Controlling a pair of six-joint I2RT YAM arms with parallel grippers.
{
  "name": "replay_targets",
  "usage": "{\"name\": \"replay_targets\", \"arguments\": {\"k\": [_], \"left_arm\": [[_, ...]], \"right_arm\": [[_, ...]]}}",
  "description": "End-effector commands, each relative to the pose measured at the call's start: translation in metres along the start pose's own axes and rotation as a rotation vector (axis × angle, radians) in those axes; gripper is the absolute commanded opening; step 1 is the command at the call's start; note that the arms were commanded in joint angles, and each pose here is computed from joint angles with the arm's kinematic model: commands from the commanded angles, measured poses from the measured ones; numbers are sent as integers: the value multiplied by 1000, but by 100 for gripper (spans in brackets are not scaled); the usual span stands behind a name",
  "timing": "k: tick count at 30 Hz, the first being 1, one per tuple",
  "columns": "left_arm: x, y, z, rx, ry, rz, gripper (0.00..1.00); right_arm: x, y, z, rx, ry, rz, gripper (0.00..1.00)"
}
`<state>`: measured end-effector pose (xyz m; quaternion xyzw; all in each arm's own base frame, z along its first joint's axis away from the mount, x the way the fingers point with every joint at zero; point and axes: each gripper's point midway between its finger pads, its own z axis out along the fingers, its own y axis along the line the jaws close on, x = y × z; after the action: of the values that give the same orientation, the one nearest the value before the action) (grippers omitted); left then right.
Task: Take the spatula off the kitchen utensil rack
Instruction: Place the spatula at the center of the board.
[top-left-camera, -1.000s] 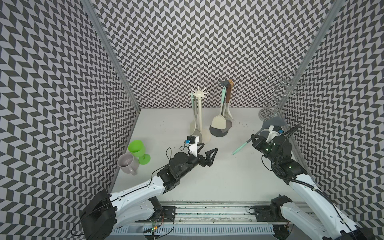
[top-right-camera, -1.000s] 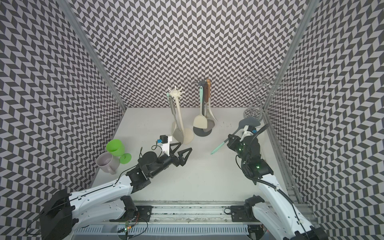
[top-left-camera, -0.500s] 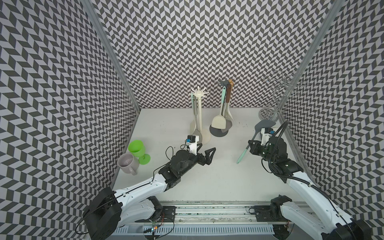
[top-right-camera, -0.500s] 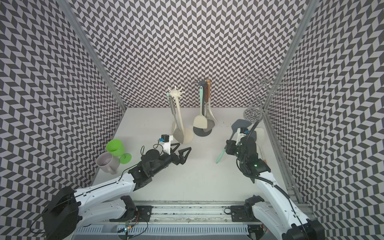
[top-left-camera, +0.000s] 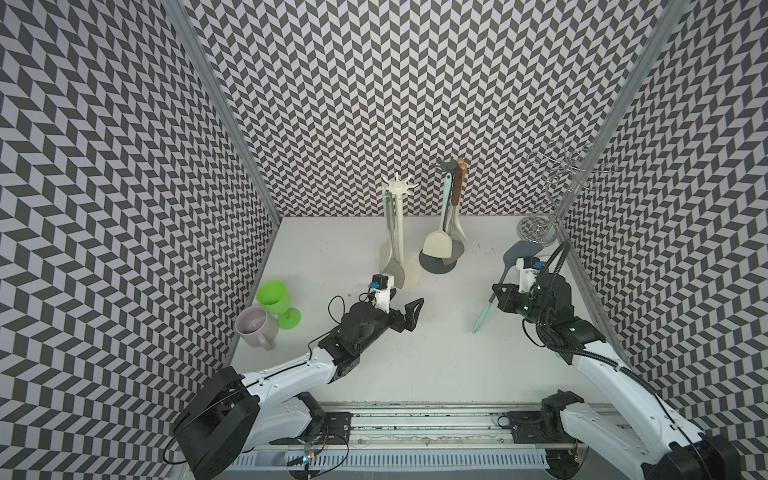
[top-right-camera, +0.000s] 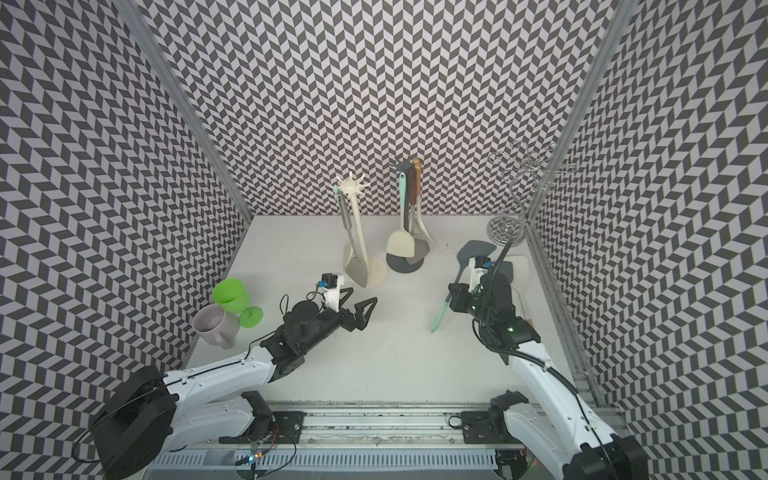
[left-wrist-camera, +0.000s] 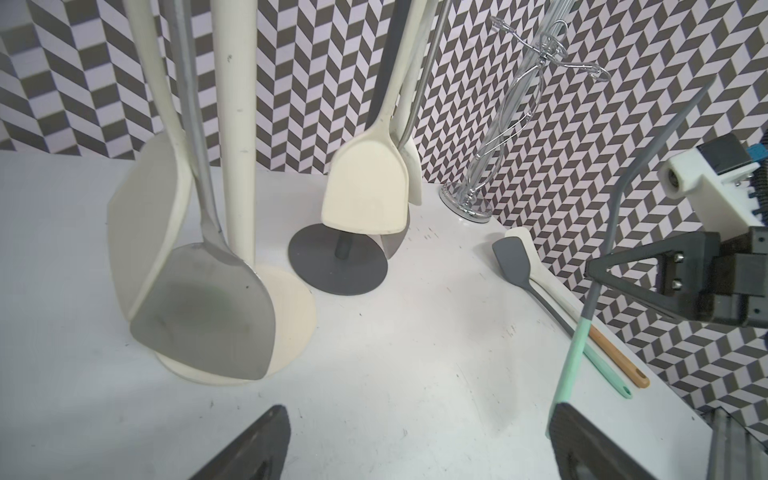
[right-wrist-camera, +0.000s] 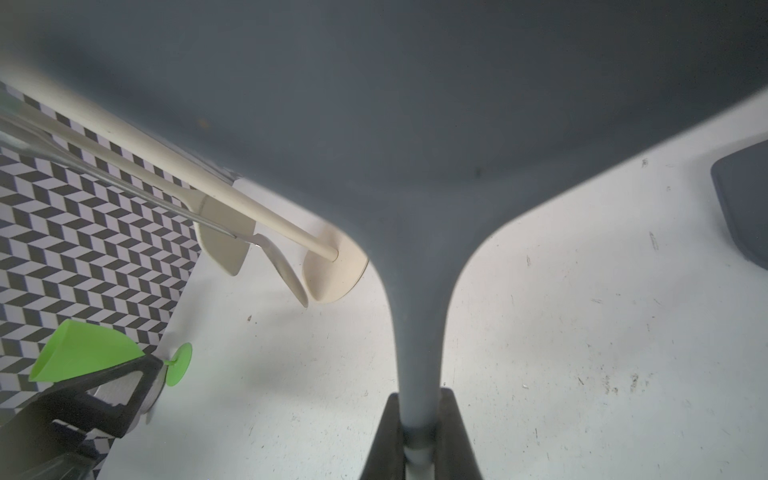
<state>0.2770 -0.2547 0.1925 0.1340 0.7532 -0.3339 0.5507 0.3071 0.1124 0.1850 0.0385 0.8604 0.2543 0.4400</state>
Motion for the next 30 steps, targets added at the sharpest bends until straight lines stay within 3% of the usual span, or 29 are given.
{"name": "replay_targets", "arguments": {"k": [1, 11, 21, 30], "left_arm": [[-16, -2, -2, 11, -69, 32, 99], [-15, -1, 4, 22, -8, -45, 99], [-23, -7, -14, 55, -52, -70, 99], [-22, -2, -21, 39, -66, -75, 99]], "right_arm": [[-18, 12, 0, -58, -51, -35, 0], [-7, -10, 13, -9, 29, -1, 0], [37, -31, 29, 22, 127, 44, 0], [54, -28, 39, -10, 171, 51, 0]]}}
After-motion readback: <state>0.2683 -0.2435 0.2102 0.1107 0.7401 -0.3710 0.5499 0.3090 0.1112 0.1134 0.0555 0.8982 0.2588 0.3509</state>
